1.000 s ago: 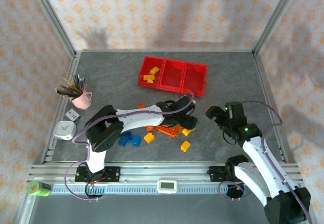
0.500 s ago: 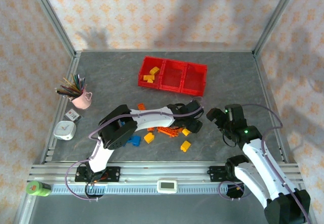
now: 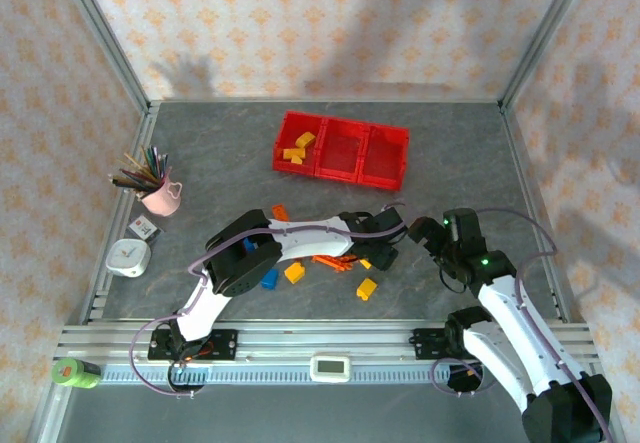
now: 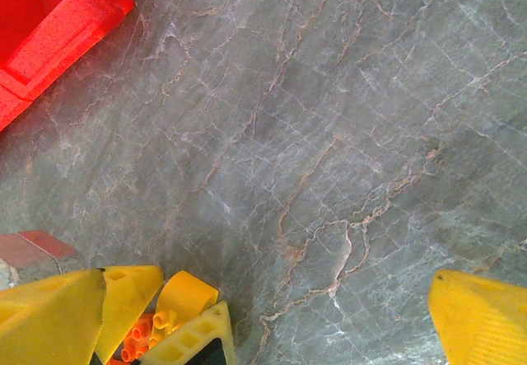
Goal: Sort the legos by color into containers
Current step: Pick up the lego from the middle-left of the table, then place the lego in the container.
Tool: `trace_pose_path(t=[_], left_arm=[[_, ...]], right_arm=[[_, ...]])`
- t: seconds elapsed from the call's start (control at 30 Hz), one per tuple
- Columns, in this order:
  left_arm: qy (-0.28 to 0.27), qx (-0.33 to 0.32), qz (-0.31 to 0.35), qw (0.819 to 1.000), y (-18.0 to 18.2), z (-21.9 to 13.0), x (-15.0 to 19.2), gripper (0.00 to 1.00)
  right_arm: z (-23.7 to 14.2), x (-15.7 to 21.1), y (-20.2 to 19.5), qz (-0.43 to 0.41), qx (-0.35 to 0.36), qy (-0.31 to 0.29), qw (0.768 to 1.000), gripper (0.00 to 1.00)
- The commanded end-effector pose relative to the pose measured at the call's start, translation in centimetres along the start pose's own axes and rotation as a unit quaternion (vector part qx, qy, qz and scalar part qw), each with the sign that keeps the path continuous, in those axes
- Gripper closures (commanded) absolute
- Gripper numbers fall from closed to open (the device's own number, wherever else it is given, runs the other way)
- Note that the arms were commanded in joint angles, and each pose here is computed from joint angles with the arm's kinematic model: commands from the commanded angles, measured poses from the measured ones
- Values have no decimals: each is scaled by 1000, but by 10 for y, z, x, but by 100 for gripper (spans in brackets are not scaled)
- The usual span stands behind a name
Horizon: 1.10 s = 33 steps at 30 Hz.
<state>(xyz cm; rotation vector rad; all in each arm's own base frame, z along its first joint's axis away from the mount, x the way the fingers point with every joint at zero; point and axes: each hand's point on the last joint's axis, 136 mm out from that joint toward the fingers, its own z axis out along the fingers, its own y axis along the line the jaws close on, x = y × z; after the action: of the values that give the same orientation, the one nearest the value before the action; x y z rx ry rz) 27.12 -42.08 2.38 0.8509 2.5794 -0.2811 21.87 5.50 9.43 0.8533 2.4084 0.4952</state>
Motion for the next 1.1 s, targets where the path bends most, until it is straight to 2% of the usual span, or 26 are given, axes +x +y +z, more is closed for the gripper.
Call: trace_pose_path(t=[0.0,0.13,0.37,0.57,0.7,0.87,1.07], left_arm=[[25,-26,14,999,9,5,15,40],[16,-24,12,1000,9,1,13,51],[-9,-8,1,1000,3,-11,-3,61],[-49,12,-36,998,10,-36,-25,69],[-89,28,-75,993,25,-67,-43,73],[-156,10,-139,978,73,-118,-65,73],[-209,-85,-214,951,165,-155,-83,74]], right_arm=[[1,-2,-6,7,6,-11,1000,0],[1,-3,-5,8,3,-14,1000,0],[-2,-6,1,6,-7,-18,1000,0],[-9,-13,14,0,-29,-26,999,0],[-17,-20,39,-17,-74,-27,997,0],[-22,-28,79,-42,-145,-24,988,0],[-11,-28,116,-87,-186,-6,979,0]])
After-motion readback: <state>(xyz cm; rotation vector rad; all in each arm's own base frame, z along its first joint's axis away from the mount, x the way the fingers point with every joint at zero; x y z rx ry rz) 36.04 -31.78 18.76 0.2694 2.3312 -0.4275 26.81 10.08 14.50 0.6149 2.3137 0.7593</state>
